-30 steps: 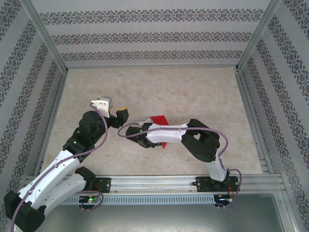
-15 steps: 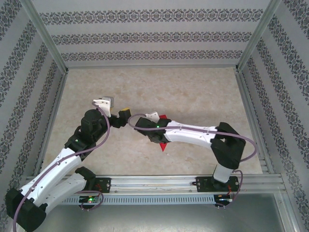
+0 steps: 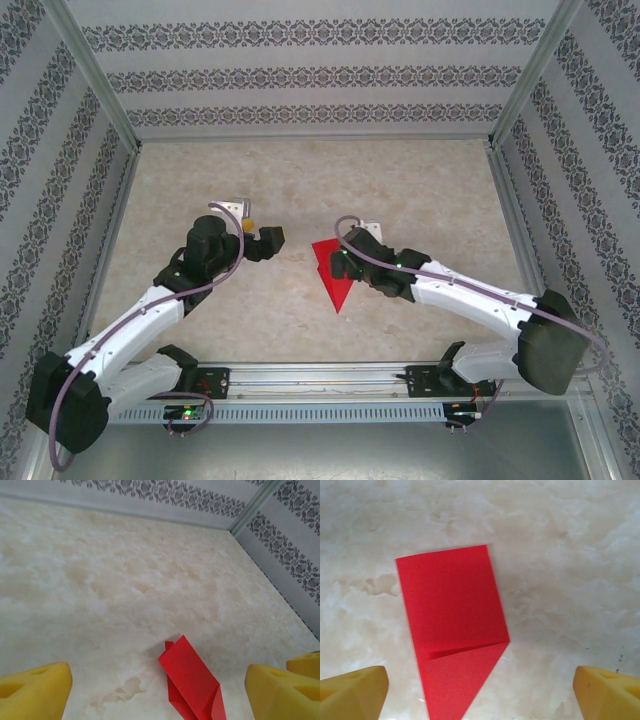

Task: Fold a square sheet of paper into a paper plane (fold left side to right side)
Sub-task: Fold the wing for the fifth time at the center of the table.

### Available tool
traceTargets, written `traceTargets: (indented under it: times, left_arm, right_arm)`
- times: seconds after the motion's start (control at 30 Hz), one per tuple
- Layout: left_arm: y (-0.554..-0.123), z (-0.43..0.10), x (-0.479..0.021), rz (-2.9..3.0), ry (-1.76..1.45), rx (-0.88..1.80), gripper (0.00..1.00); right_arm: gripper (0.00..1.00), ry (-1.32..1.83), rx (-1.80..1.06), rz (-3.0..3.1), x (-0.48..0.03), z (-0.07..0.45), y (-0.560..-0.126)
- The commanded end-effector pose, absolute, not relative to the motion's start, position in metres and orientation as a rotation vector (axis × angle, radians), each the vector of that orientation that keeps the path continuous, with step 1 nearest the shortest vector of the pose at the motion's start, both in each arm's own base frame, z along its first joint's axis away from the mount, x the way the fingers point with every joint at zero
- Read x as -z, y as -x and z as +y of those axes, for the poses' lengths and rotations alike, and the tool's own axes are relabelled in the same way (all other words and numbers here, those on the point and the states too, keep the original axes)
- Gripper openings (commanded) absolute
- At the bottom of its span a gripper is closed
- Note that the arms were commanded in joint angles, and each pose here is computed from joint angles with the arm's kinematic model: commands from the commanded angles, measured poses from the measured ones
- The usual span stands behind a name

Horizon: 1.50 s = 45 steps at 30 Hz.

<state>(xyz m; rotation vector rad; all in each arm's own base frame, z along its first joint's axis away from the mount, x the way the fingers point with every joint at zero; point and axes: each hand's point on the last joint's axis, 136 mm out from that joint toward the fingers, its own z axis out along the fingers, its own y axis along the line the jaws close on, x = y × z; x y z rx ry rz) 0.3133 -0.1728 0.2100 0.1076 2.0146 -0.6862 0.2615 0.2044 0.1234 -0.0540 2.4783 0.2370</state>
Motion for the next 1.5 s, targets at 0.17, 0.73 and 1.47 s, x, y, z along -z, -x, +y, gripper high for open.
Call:
traceTargets:
  times: [0.17, 0.73, 1.47]
  left_arm:
    - [-0.319, -0.196, -0.186, 2.088, -0.024, 0.885, 0.79]
    - [-0.315, -0.272, -0.131, 2.296, -0.071, 1.141, 0.69]
    - [-0.33, -0.307, -0.077, 2.42, -0.023, 1.192, 0.56]
  right_arm:
    - [0.98, -0.224, -0.512, 2.412, -0.113, 0.164, -0.265]
    - [0.98, -0.552, -0.667, 2.391, -0.065, 0.102, -0.243]
    - [0.98, -0.558, -0.737, 2.369, -0.062, 0.102, -0.235]
